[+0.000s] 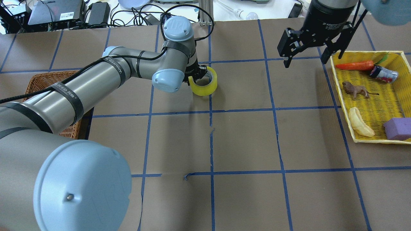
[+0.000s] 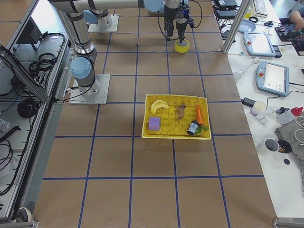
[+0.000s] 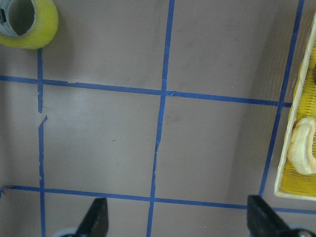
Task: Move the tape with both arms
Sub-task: 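Lower the left gripper onto the tape roll while the right arm retracts, then grasp the tape roll rim with the left gripper and lift it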
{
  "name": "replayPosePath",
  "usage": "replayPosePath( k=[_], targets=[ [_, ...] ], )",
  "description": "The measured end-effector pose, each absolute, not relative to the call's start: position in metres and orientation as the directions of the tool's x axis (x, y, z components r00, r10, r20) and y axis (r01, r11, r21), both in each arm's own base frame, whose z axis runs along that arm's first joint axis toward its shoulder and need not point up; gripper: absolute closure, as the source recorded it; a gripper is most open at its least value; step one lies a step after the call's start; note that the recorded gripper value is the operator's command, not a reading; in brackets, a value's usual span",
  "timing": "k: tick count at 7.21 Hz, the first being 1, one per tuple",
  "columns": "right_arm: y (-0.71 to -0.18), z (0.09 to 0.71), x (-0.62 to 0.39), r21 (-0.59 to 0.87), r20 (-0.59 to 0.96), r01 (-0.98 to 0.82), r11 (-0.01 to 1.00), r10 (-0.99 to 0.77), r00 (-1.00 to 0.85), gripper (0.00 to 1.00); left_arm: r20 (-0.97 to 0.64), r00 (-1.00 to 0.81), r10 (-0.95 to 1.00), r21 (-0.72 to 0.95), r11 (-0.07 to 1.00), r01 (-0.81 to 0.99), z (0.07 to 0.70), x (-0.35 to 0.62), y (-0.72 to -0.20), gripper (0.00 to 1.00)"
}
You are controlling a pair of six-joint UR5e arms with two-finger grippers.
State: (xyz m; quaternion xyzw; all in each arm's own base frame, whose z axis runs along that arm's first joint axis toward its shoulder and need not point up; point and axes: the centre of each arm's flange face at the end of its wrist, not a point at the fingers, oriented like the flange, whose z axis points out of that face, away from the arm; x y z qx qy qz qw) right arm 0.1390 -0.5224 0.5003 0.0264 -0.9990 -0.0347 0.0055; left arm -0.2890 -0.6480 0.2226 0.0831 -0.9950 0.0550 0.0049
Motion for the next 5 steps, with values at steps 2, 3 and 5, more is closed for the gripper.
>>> replayPosePath(
  k=[2, 3, 5],
  targets=[
    [-0.519, 0.504, 0.144, 0.067, 0.017, -0.032, 0.997, -0.033, -0.999, 0.0, -0.005, -0.988, -0.155, -0.07, 0.986, -0.154, 0.265, -0.207, -0.659, 1.0],
    [-0.518, 0.505, 0.145, 0.066, 0.019, -0.03, 0.997, -0.031, -0.999, 0.0, -0.013, -0.989, -0.149, -0.049, 0.988, -0.148, 0.287, -0.158, -0.662, 1.0],
    [-0.516, 0.508, 0.146, 0.06, 0.016, -0.032, 0.998, -0.033, -0.999, 0.0, -0.022, -0.995, -0.097, -0.006, 0.995, -0.097, 0.321, -0.056, -0.657, 1.0]
  ],
)
